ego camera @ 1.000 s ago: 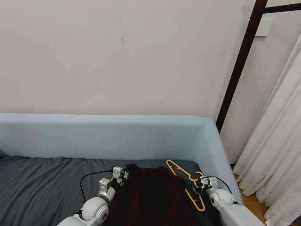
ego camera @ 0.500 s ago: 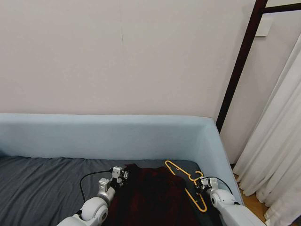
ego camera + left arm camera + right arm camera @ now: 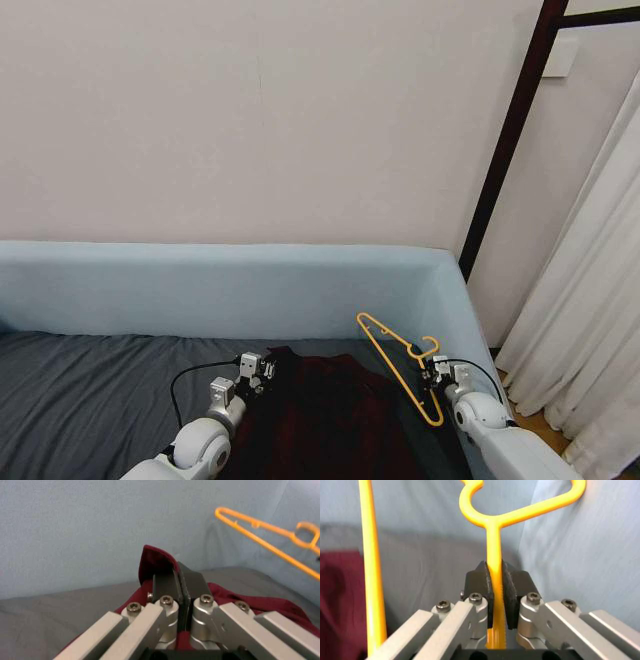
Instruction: Pick up the clothes from the sofa and hang them on the clothes hanger.
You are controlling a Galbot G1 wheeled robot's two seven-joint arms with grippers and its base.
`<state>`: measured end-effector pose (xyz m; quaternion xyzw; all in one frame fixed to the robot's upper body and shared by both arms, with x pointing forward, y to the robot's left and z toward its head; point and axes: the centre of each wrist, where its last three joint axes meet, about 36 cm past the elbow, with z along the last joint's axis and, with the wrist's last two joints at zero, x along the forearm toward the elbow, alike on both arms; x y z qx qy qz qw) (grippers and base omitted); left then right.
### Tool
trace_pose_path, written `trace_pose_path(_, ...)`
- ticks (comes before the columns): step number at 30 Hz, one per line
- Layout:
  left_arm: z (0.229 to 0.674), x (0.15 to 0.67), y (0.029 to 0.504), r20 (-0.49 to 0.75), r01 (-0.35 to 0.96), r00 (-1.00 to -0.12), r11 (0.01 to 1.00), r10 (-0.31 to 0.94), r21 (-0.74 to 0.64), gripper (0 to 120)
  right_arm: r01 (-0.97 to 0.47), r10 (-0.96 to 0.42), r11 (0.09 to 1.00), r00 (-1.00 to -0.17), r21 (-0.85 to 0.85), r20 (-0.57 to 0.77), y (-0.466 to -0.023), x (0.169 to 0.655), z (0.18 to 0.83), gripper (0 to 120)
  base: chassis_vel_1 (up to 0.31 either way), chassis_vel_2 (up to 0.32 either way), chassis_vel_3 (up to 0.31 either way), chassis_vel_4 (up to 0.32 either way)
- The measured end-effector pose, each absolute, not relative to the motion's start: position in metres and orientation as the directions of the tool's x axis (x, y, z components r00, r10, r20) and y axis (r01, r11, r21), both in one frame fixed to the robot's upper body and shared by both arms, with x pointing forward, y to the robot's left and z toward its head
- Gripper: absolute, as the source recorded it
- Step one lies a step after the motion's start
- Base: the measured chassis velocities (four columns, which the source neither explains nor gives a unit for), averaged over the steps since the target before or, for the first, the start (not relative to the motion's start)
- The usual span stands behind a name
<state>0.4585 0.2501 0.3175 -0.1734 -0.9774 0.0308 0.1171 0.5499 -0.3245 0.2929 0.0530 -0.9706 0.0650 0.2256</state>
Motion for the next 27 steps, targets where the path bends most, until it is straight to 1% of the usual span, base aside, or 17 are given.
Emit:
trace_pose_path(2,0.319,0.458,0.251,0.217,0.333,-0.912,0.937,0.348,-0.100,0,-0.164,-0.086,0.968,-0.929,-0.190,0.361,-0.326,0.545,0.299,5,0.000,0.000,0.000,0.000)
trace_pose_path(3,0.319,0.458,0.251,0.217,0.333,-0.912,0.937,0.348,-0.100,0,-0.164,-0.086,0.968,-0.929,-0.190,0.361,-0.326,0.545,0.299,5,0.000,0.000,0.000,0.000)
trace_pose_path(5,0.324,0.458,0.253,0.210,0.335,-0.913,0.936,0.350,-0.103,0,-0.192,-0.119,0.938,-0.961,-0.288,0.252,-0.325,0.536,0.300,5,0.000,0.000,0.000,0.000)
trace_pose_path(6,0.324,0.458,0.253,0.210,0.335,-0.913,0.936,0.350,-0.103,0,-0.192,-0.119,0.938,-0.961,-0.288,0.252,-0.325,0.536,0.300,5,0.000,0.000,0.000,0.000)
trace_pose_path(9,0.333,0.458,0.258,0.199,0.337,-0.915,0.936,0.352,-0.106,0,-0.208,-0.170,0.885,-0.977,-0.416,0.126,-0.331,0.528,0.302,5,0.000,0.000,0.000,0.000)
trace_pose_path(10,0.333,0.458,0.258,0.199,0.337,-0.915,0.936,0.352,-0.106,0,-0.208,-0.170,0.885,-0.977,-0.416,0.126,-0.331,0.528,0.302,5,0.000,0.000,0.000,0.000)
trace_pose_path(14,0.341,0.456,0.266,0.198,0.338,-0.915,0.935,0.352,-0.104,0,-0.226,-0.252,0.787,-0.967,-0.574,0.034,-0.338,0.522,0.306,5,0.000,0.000,0.000,0.000)
trace_pose_path(15,0.341,0.456,0.266,0.198,0.338,-0.915,0.935,0.352,-0.104,0,-0.226,-0.252,0.787,-0.967,-0.574,0.034,-0.338,0.522,0.306,5,0.000,0.000,0.000,0.000)
trace_pose_path(20,0.349,0.454,0.270,0.188,0.345,-0.914,0.932,0.360,-0.106,0,-0.222,-0.340,0.661,-0.940,-0.717,-0.022,-0.341,0.515,0.311,5,0.000,0.000,0.000,0.000)
trace_pose_path(21,0.349,0.454,0.270,0.188,0.345,-0.914,0.932,0.360,-0.106,0,-0.222,-0.340,0.661,-0.940,-0.717,-0.022,-0.341,0.515,0.311,5,0.000,0.000,0.000,0.000)
trace_pose_path(23,0.354,0.454,0.272,0.181,0.352,-0.913,0.930,0.367,-0.109,0,-0.206,-0.394,0.583,-0.918,-0.786,-0.052,-0.342,0.511,0.309,5,0.000,0.000,0.000,0.000)
trace_pose_path(25,0.358,0.455,0.273,0.176,0.355,-0.912,0.929,0.369,-0.110,0,-0.199,-0.440,0.527,-0.895,-0.826,-0.065,-0.343,0.508,0.308,5,0.000,0.000,0.000,0.000)
trace_pose_path(26,0.359,0.455,0.273,0.175,0.355,-0.912,0.928,0.370,-0.110,0,-0.198,-0.458,0.508,-0.886,-0.838,-0.069,-0.344,0.507,0.307,5,0.000,0.000,0.000,0.000)
trace_pose_path(27,0.359,0.455,0.273,0.175,0.355,-0.912,0.928,0.370,-0.110,0,-0.198,-0.458,0.508,-0.886,-0.838,-0.069,-0.344,0.507,0.307,5,0.000,0.000,0.000,0.000)
